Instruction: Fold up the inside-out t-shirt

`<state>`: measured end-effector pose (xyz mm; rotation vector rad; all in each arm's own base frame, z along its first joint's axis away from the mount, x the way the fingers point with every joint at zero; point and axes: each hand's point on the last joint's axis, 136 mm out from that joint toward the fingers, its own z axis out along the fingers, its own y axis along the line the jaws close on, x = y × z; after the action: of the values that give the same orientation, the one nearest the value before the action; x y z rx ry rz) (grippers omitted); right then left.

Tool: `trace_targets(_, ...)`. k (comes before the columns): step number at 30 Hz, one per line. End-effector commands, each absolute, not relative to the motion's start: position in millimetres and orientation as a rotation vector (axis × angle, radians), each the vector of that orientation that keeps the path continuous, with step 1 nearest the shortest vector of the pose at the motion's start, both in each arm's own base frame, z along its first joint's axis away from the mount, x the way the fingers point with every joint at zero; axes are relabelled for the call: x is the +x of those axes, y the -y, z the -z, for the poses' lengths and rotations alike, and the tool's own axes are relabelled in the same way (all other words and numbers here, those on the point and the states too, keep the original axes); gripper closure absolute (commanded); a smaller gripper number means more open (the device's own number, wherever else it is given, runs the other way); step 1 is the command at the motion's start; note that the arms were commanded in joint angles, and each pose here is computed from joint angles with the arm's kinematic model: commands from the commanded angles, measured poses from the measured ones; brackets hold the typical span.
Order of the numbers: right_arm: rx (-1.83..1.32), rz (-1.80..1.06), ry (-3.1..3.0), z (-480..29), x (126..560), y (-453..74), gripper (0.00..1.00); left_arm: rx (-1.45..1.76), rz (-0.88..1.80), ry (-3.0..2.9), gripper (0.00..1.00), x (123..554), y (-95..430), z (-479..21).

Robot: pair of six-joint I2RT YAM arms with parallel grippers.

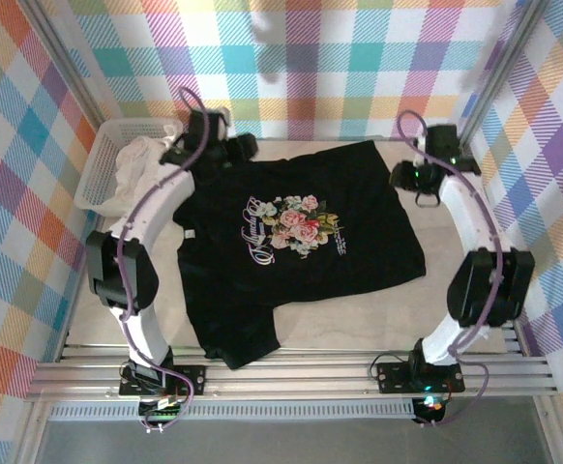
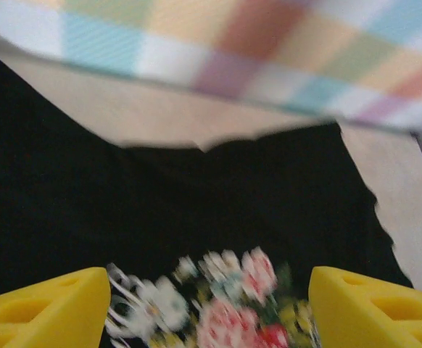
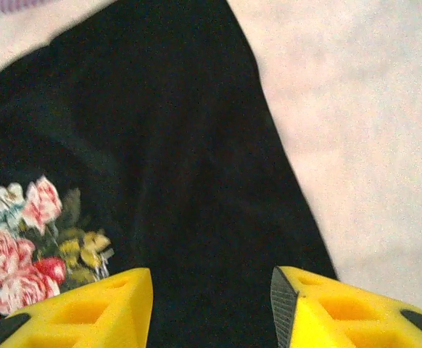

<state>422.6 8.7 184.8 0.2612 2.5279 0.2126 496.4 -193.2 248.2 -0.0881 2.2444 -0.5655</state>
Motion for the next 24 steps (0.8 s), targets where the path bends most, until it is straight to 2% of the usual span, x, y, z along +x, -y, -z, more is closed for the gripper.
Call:
trace_targets(1, 0.511, -0.245, -2.66, -124, 372, 12, 0.52, -0.112, 0.684, -2.252, 0.27, 469, 218, -226)
trace_targets(5, 0.773, -0.249, -2.701, -95, 318, 44, 0.53, -0.102, 0.67, -2.32, 0.27, 424, 226, -193)
trace_targets(10, 0.979, -0.185, -2.7, -74, 280, 64, 0.59, -0.14, 0.716, -2.373, 0.27, 387, 223, -167)
trace_targets(15, 1.035, -0.275, -2.735, -57, 278, 60, 0.65, -0.106, 0.713, -2.423, 0.26, 374, 225, -148)
trace_targets(24, 1.035, -0.323, -2.793, -42, 275, 53, 0.63, -0.031, 0.684, -2.597, 0.26, 352, 242, -90)
